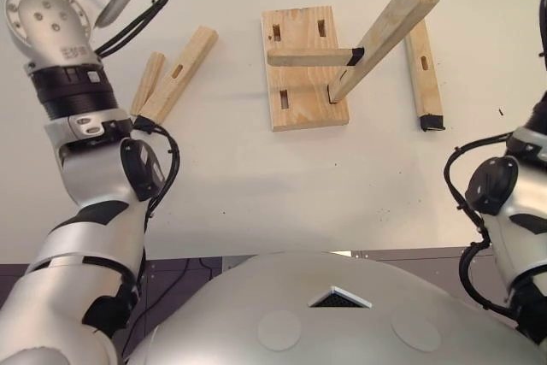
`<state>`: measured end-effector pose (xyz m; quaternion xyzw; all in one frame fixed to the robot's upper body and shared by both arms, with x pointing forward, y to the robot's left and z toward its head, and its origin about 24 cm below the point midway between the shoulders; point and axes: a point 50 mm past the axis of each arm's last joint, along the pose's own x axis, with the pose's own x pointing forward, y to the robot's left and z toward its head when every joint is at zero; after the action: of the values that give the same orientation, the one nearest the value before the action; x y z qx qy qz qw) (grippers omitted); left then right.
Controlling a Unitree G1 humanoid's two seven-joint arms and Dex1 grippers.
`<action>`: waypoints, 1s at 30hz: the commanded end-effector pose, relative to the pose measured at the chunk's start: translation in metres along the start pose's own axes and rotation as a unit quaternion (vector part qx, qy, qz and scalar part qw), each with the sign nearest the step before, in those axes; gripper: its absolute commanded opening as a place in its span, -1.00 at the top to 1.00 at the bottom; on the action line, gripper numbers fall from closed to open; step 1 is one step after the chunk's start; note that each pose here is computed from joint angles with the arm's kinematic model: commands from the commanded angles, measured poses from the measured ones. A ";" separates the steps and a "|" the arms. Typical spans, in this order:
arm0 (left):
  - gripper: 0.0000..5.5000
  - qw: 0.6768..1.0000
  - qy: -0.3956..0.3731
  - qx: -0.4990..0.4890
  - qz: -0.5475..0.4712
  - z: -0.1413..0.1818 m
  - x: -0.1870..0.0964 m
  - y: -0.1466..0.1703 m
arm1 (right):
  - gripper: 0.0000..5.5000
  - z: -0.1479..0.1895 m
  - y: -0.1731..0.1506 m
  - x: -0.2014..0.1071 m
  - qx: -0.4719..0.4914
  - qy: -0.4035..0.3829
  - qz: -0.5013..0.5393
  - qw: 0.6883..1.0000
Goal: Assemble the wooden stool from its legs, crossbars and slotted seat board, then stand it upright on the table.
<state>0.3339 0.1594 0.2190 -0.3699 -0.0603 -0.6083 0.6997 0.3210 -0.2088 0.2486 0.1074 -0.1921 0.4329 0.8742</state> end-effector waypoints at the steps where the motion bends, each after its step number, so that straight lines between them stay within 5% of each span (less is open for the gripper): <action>1: -0.49 0.999 0.016 -0.023 -0.034 -0.017 0.028 -0.001 | 0.25 -0.013 0.033 0.019 0.046 0.043 0.109 0.992; 12: -0.49 0.995 -0.013 -0.024 -0.091 -0.033 0.067 -0.016 | 0.25 -0.028 0.064 0.028 0.103 0.074 0.166 0.978; 23: 0.17 0.994 -0.029 -0.016 -0.100 -0.027 0.069 -0.020 | 0.25 -0.031 0.065 0.028 0.114 0.077 0.160 0.978; 27: 0.20 0.995 -0.023 0.000 -0.096 -0.029 0.071 -0.021 | 0.25 -0.031 0.066 0.029 0.118 0.077 0.156 0.978; 30: 0.22 0.996 -0.033 0.015 -0.075 -0.024 0.068 -0.016 | 0.02 -0.032 0.065 0.030 0.122 0.080 0.148 0.978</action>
<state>0.3252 0.0904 0.2394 -0.3849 -0.1100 -0.6505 0.6454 0.2931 -0.1418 0.2357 0.1395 -0.0874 0.5852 0.7940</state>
